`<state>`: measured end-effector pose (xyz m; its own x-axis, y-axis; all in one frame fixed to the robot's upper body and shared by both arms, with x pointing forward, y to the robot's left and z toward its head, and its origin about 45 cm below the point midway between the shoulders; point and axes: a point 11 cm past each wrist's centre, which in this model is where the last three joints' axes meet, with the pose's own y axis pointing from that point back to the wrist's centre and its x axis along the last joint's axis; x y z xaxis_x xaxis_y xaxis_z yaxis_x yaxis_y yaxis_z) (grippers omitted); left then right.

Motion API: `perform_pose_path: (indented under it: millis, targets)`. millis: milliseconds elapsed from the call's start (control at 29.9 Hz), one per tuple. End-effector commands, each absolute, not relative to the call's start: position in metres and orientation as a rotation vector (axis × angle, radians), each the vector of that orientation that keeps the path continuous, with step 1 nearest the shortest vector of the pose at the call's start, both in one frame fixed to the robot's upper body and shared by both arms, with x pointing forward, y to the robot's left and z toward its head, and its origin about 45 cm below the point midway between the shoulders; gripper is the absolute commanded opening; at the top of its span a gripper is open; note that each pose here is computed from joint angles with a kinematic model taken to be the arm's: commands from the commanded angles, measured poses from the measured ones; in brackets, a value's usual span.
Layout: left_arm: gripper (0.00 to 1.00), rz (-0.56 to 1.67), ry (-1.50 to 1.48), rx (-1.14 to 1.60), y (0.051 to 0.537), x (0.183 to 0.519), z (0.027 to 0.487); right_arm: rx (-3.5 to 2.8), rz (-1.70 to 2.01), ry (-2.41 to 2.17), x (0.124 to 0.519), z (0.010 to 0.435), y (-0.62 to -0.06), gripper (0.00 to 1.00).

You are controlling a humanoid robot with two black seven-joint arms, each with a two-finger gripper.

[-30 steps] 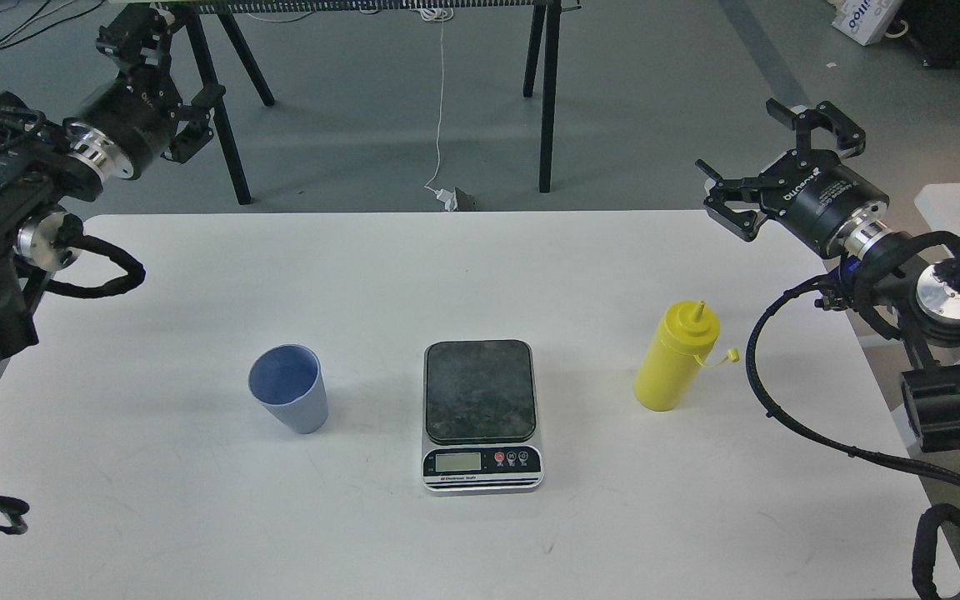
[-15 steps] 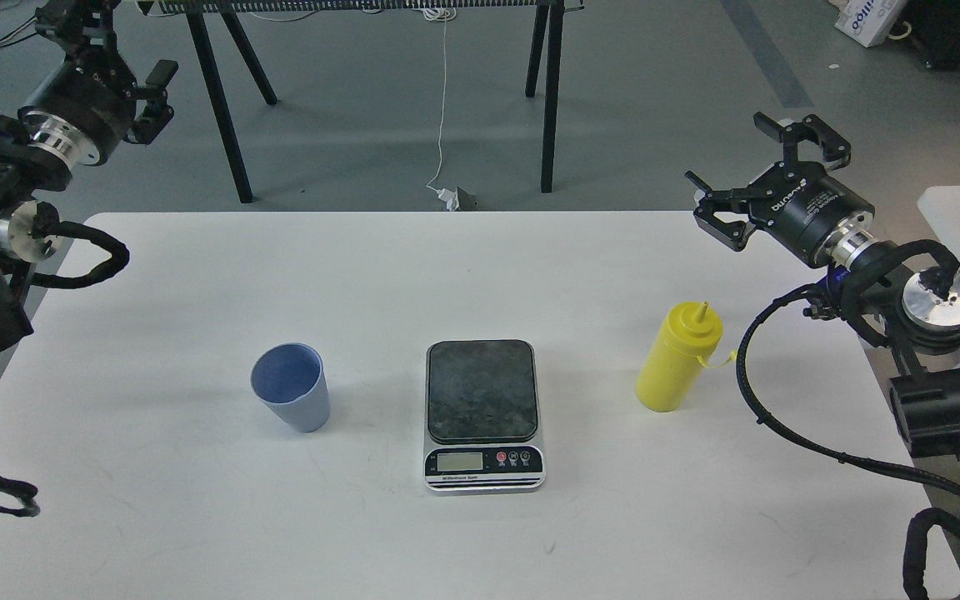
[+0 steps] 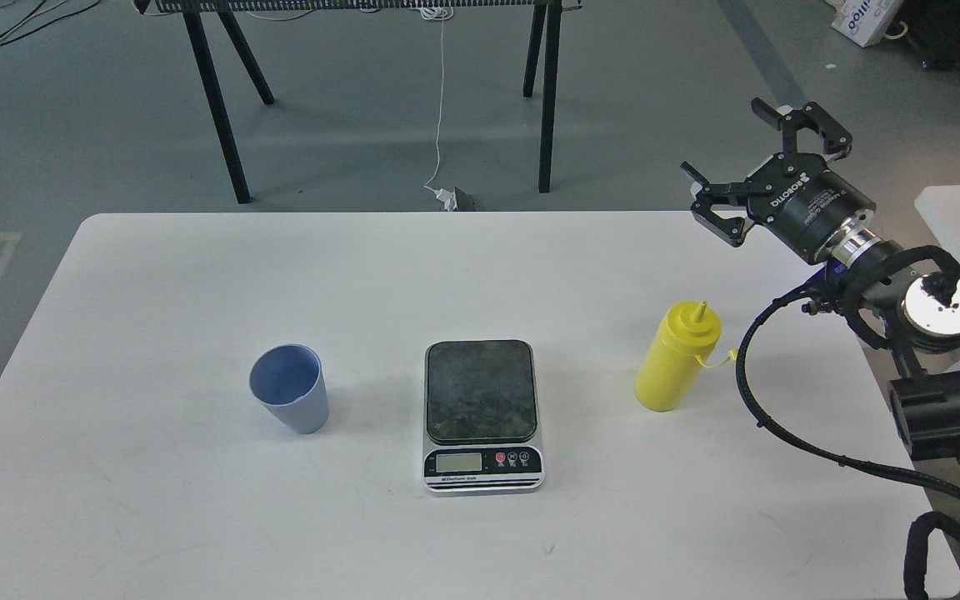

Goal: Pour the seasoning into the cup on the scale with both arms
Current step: 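Move the left gripper from its raised pose toward the blue cup, then lower the left gripper onto the blue cup rim and grasp it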

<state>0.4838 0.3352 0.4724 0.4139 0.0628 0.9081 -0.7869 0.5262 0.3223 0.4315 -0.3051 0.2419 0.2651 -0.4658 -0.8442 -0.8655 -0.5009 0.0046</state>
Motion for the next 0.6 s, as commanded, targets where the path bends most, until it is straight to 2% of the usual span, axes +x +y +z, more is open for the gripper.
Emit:
perform_pose_path:
  millis: [0,100,234,569]
  targets:
    - [1.0,0.182,-1.285,1.107,0.287,0.444,0.437,-2.076,1.142,1.205,0.431,0.242,-0.307,0.99]
    - [1.0,-0.095,-1.312,1.197,0.276,0.416,0.373,-2.073,1.136,1.209,0.431,0.243,-0.311,0.99]
    - [1.0,-0.241,-1.257,1.246,0.28,0.402,0.32,-2.069,1.136,1.207,0.431,0.243,-0.311,0.99]
    - [1.0,-0.394,-1.201,1.257,0.277,0.383,0.255,-2.055,1.157,1.221,0.426,0.234,-0.314,0.99]
